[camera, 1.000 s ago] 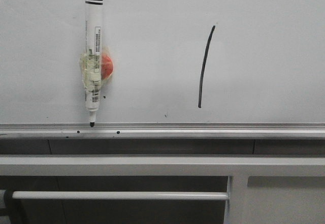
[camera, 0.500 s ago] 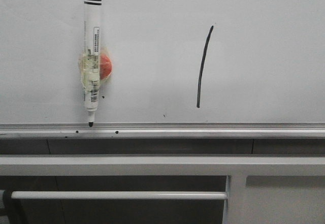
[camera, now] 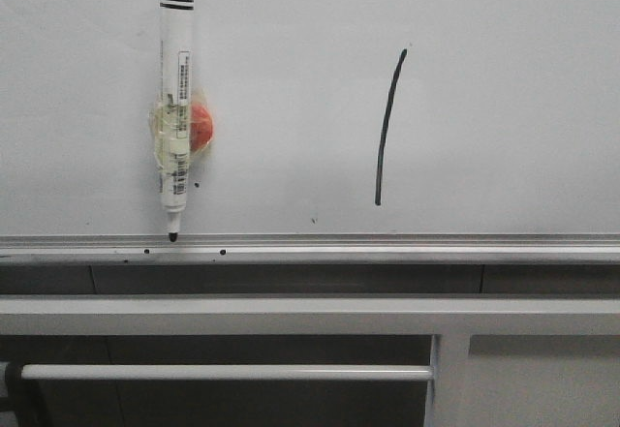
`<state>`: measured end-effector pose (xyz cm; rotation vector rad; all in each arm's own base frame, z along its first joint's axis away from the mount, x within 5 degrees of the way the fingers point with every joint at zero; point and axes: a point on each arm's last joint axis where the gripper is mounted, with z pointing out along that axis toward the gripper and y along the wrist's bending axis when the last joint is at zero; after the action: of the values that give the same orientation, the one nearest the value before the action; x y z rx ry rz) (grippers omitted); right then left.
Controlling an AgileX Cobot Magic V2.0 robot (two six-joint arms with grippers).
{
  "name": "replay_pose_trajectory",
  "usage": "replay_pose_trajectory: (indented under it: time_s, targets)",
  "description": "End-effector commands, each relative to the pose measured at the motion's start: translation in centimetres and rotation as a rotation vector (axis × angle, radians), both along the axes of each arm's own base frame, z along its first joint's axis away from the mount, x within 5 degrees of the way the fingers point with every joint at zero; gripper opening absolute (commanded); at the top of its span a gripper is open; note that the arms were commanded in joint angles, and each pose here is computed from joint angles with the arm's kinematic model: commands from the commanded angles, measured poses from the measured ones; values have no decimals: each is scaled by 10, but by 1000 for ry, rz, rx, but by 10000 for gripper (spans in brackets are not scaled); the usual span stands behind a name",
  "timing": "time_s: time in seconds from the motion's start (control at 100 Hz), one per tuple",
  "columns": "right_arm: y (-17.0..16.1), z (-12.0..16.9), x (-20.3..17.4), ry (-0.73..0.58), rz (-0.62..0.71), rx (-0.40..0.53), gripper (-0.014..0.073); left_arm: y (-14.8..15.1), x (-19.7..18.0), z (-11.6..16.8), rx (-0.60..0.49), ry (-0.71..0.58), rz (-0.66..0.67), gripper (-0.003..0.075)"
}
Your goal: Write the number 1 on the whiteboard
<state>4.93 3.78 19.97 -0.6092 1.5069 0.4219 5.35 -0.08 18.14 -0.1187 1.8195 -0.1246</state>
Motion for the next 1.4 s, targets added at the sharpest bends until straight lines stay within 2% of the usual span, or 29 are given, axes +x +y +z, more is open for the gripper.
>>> replay_pose_trajectory:
  time_s: [0.0,1.03,1.15,1.27,1.39]
  targets:
    - [2,-1,0,-43,14,18,-64,-1,0,4,-3,-71,-12,-20]
    - [2,0,0,-47,15,22,-64,-1,0,4,-1,-71,-13,-20]
    - [1,-5,1,15,7,30,-64,-1,0,4,-1,-71,-13,-20]
    - [-1,-7,2,76,-36,72,-64,-1,0,4,-1,-71,-13,-20]
    - [-7,-6,6,80,-146,105,-64,-1,0,4,-1,-71,-13,-20]
